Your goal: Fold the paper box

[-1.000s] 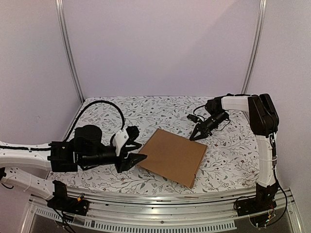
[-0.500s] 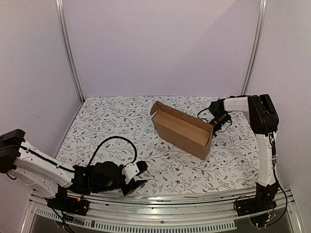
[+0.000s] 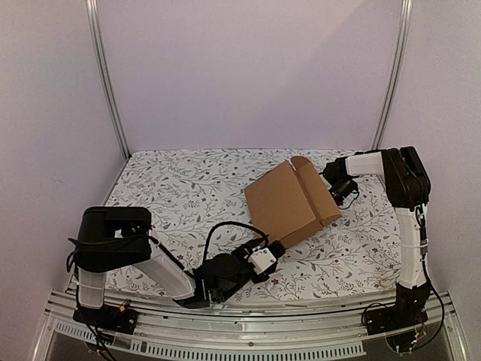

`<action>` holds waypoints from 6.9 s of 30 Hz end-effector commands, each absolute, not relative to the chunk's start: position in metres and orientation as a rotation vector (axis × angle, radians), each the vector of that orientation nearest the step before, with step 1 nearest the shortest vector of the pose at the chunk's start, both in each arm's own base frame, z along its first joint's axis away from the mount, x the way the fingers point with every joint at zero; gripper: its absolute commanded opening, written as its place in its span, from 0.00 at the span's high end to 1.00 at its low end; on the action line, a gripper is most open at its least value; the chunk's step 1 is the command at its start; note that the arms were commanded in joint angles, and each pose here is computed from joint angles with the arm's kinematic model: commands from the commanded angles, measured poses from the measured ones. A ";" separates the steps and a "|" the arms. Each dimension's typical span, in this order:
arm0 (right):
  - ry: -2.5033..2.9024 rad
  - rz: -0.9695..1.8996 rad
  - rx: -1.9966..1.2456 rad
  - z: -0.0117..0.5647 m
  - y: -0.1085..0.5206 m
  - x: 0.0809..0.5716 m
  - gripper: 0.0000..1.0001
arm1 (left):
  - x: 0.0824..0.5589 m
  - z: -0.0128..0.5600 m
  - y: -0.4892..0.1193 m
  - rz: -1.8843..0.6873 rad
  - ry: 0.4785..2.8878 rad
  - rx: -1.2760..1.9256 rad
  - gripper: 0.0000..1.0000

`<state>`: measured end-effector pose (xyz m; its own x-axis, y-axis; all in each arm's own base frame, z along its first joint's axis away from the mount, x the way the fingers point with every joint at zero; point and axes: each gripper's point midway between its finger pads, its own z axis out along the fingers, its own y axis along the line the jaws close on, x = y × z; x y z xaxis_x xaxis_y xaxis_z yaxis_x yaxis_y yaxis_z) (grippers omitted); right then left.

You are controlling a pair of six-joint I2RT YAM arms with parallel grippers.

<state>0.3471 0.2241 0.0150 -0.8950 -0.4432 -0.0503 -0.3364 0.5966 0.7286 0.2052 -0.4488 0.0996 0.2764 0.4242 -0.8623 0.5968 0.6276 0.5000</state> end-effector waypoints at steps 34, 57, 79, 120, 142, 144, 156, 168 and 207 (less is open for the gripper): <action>-2.607 -1.314 1.435 0.136 0.320 0.321 0.79 | 0.158 0.065 -0.476 -0.372 1.415 1.219 0.44; -2.610 -1.266 1.464 0.129 0.334 0.332 0.76 | 0.155 0.069 -0.474 -0.310 1.395 1.236 0.44; -2.539 -1.559 1.295 0.079 0.427 0.387 0.65 | 0.120 0.062 -0.400 -0.278 1.606 1.304 0.42; -2.254 -1.617 1.422 0.060 0.491 0.305 0.63 | 0.169 0.037 -0.429 -0.105 1.584 1.275 0.42; -2.589 -1.691 1.118 0.076 0.433 0.421 0.55 | 0.195 0.025 -0.470 -0.207 1.556 1.257 0.42; -2.629 -1.689 1.111 0.085 0.420 0.430 0.55 | 0.189 0.029 -0.470 -0.219 1.547 1.256 0.42; -2.943 -1.569 1.369 0.212 0.304 0.432 0.50 | 0.101 0.161 -0.452 -0.255 1.560 1.311 0.42; -2.697 -1.369 2.000 0.200 0.279 0.360 0.43 | 0.204 0.315 -0.243 -0.070 1.994 0.359 0.38; -2.179 -1.307 2.354 0.135 0.327 0.267 0.39 | 0.279 0.221 -0.213 -0.293 2.385 0.426 0.84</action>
<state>0.2765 0.3334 0.1495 -0.0176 -0.6871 -0.7263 -0.9616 -0.1874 0.2007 0.2671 -0.2062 0.2125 -0.7345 0.2242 -0.6405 0.3645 0.9265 -0.0937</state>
